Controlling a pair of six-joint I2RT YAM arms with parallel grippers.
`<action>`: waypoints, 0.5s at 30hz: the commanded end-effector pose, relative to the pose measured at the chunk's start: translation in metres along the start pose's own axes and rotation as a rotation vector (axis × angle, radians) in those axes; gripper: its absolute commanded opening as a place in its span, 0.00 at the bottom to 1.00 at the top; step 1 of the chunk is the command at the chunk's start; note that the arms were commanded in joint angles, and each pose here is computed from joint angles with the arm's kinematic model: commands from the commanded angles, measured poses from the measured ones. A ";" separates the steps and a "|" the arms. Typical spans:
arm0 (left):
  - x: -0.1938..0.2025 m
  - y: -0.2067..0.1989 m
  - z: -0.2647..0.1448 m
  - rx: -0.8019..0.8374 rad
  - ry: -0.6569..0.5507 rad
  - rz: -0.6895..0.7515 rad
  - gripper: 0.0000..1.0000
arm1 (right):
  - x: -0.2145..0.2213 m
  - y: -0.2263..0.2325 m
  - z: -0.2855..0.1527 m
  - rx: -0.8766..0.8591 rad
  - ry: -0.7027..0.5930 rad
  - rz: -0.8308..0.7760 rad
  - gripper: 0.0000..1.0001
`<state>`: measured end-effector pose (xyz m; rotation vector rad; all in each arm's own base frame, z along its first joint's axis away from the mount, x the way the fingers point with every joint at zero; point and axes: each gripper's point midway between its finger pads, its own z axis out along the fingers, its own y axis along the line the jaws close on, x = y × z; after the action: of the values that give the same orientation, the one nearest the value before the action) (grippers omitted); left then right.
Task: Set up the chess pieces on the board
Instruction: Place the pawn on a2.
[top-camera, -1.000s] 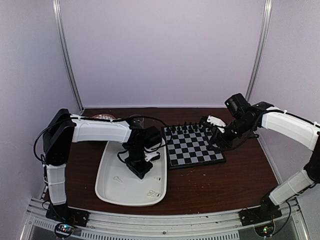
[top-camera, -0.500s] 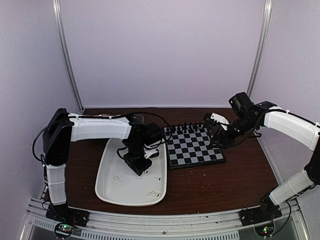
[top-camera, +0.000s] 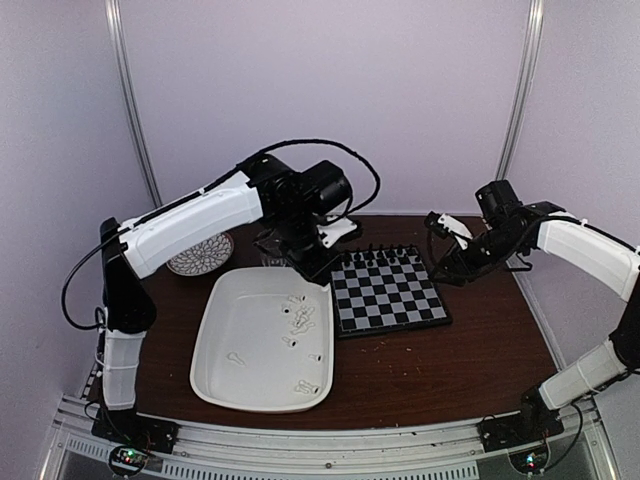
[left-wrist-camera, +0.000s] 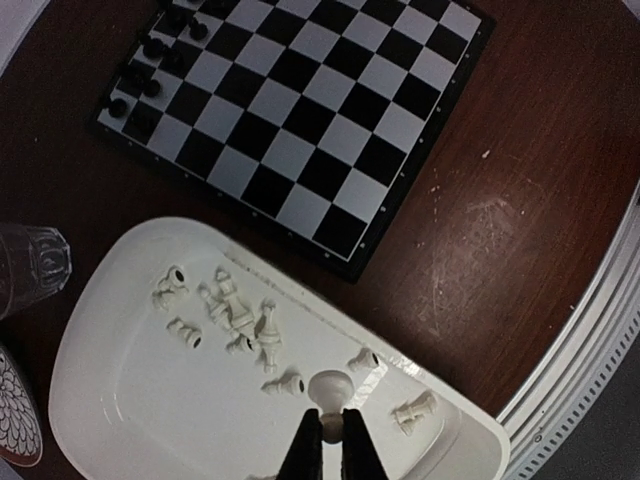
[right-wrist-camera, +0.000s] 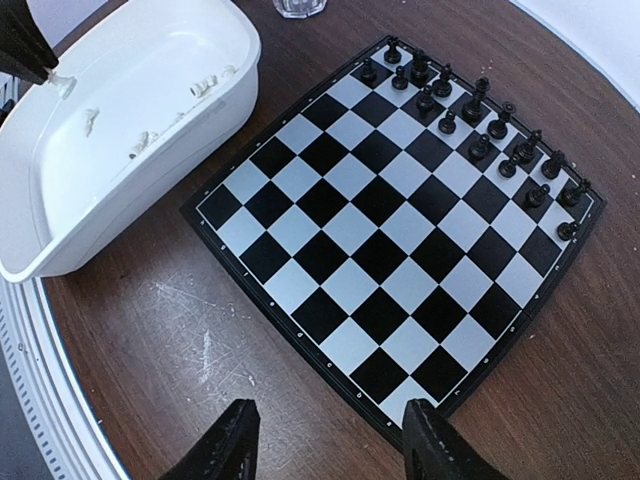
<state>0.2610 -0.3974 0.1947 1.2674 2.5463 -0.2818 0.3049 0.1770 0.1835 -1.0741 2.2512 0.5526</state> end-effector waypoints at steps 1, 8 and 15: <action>-0.006 -0.005 0.031 0.001 0.077 0.076 0.00 | -0.006 0.001 -0.009 0.007 -0.050 0.004 0.53; -0.023 -0.002 0.071 -0.006 0.075 0.098 0.00 | 0.001 0.003 -0.009 0.019 -0.058 -0.003 0.53; -0.036 0.000 0.100 0.017 0.041 0.069 0.00 | 0.001 0.003 -0.006 0.007 -0.058 0.002 0.54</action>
<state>0.2829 -0.4387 0.1022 1.4201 2.5979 -0.1854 0.2982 0.1729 0.1832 -1.0512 2.2262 0.5530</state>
